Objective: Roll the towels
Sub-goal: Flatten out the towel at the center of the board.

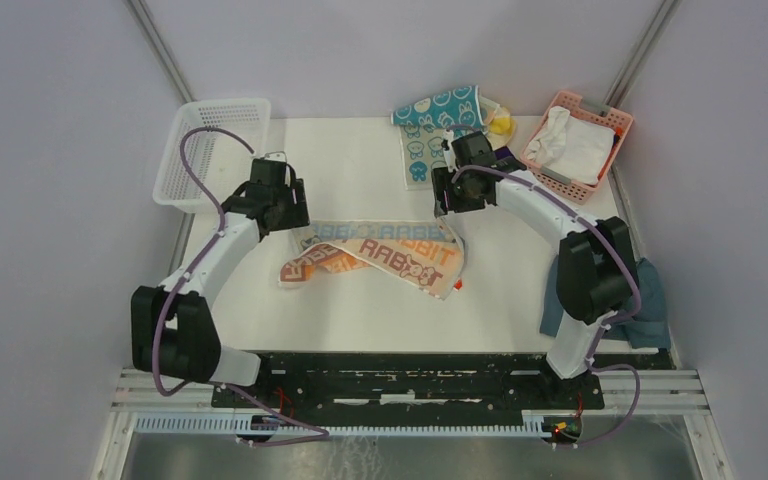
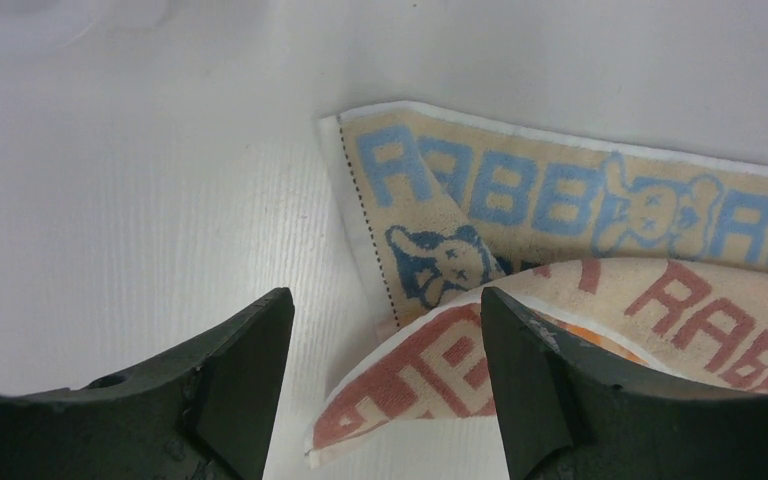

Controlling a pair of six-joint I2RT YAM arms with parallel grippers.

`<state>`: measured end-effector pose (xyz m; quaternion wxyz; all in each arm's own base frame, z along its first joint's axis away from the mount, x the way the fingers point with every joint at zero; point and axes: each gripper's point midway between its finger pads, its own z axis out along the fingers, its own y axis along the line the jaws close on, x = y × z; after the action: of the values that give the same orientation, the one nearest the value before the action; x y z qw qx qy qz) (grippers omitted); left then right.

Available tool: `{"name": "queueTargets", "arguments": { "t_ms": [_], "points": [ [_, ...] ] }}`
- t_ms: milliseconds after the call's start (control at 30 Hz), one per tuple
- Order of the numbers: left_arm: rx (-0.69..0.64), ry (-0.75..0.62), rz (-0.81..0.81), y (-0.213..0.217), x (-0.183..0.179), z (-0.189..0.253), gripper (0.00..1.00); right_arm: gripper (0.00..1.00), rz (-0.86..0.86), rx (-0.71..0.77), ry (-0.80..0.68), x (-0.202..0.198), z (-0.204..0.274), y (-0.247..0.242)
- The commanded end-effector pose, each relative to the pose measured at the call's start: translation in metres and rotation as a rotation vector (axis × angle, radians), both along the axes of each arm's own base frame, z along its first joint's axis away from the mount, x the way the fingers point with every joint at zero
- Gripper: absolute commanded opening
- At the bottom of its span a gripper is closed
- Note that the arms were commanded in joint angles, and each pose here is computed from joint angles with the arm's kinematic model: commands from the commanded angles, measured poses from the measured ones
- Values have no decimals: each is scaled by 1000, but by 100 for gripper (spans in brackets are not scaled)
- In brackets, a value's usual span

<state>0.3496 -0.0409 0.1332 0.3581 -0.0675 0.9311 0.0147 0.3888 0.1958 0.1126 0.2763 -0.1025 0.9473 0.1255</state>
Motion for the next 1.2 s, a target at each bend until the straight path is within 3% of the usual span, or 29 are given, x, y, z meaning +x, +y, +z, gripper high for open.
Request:
{"name": "queueTargets", "arguments": {
  "t_ms": [0,300,467,600,1000,1167],
  "points": [
    [-27,0,-43,-11,24,3,76,67,30,-99,-3,13,-4,2],
    [-67,191,-108,-27,15,-54,72,54,84,-181,18,25,-22,12],
    [-52,271,-123,-30,0,-76,72,32,88,-208,17,28,-26,9],
    [-52,342,-158,-41,-15,-92,72,4,41,-295,-1,28,-22,-13],
    [-100,520,-217,-68,-93,-130,69,1,-273,-359,-9,9,-9,-118],
    [-124,466,-206,-71,-100,-110,69,1,-367,-364,-12,7,-6,-148]
  ]
}}
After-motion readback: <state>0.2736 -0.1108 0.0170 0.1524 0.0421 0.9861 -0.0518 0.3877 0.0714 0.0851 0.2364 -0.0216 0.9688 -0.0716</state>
